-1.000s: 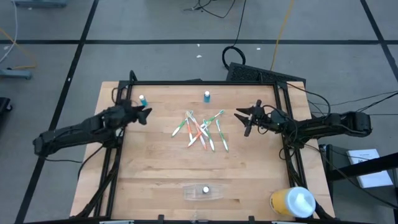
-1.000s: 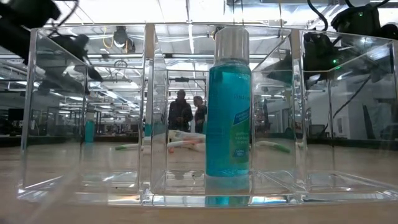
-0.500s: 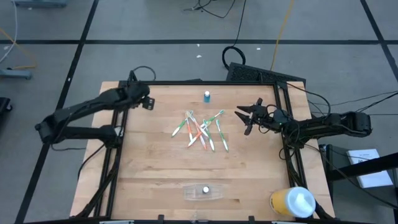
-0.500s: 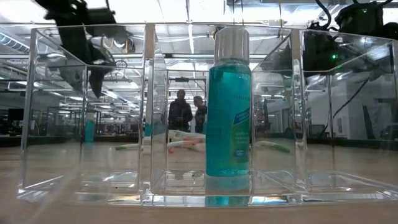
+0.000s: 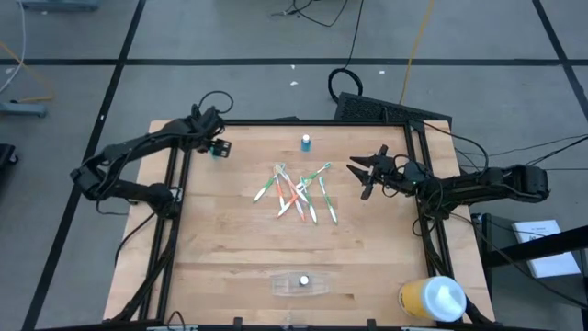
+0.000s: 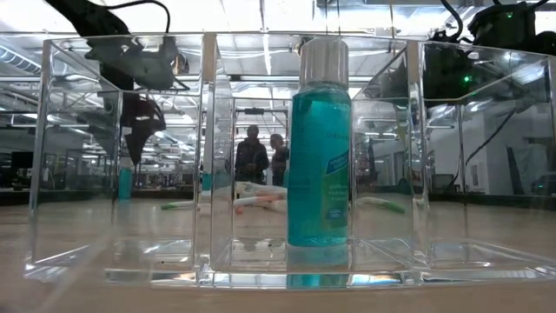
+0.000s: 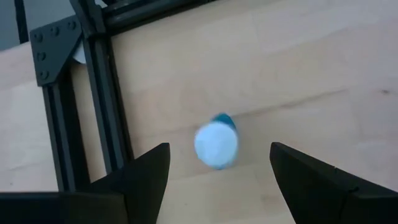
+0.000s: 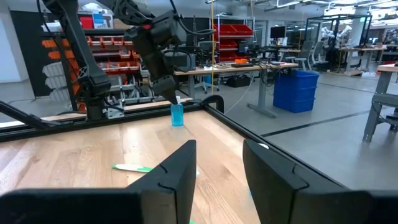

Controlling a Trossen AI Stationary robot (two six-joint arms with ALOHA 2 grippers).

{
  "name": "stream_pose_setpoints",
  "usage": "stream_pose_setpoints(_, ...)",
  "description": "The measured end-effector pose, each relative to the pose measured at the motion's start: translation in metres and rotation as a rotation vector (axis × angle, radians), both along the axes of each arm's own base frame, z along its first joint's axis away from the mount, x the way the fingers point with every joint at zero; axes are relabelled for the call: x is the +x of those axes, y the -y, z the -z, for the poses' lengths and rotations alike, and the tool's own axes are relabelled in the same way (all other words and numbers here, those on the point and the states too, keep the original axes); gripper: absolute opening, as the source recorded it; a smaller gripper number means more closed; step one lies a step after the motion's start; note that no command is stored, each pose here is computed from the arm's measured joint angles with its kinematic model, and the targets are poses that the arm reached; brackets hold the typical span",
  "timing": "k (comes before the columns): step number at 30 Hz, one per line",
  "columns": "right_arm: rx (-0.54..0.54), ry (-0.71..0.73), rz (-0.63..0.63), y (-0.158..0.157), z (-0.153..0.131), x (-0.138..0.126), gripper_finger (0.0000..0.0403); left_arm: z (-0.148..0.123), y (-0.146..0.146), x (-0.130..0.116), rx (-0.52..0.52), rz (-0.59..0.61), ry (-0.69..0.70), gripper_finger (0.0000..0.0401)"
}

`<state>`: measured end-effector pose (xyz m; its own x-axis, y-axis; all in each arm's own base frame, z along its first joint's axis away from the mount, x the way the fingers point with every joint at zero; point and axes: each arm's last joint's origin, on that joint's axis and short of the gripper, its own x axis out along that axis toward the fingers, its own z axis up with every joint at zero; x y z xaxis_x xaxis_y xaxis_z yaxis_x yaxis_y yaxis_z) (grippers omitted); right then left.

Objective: Pick & Place toothbrushing station
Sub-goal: Put the blue mouthwash bottle into the transparent organizer

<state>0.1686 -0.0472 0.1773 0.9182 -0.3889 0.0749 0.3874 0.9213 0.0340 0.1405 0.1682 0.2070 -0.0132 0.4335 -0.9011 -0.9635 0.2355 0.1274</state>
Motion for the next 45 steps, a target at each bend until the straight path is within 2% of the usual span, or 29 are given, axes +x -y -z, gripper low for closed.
stream_pose_setpoints(9, 0.013, 0.005, -0.001, 0.0, 0.0, 0.0, 0.0123, 0.0, -0.005, -0.005, -0.019, -0.009, 0.021, 0.0275)
stream_pose_setpoints(18, 0.016, 0.006, -0.002, 0.0, 0.0, 0.0, 0.0123, 0.0, -0.005, -0.005, -0.019, 0.001, 0.016, 0.0184)
stream_pose_setpoints(23, 0.016, 0.006, -0.002, 0.0, 0.0, 0.0, 0.0123, 0.0, -0.005, -0.005, -0.017, 0.012, 0.012, 0.0155)
stream_pose_setpoints(33, 0.016, 0.006, -0.002, 0.0, 0.0, 0.0, 0.0123, 0.01, -0.01, -0.001, -0.04, 0.016, -0.009, 0.015)
stream_pose_setpoints(45, 0.016, 0.006, -0.002, 0.0, 0.0, 0.0, 0.0123, 0.009, -0.012, 0.001, -0.02, 0.038, -0.003, 0.0149)
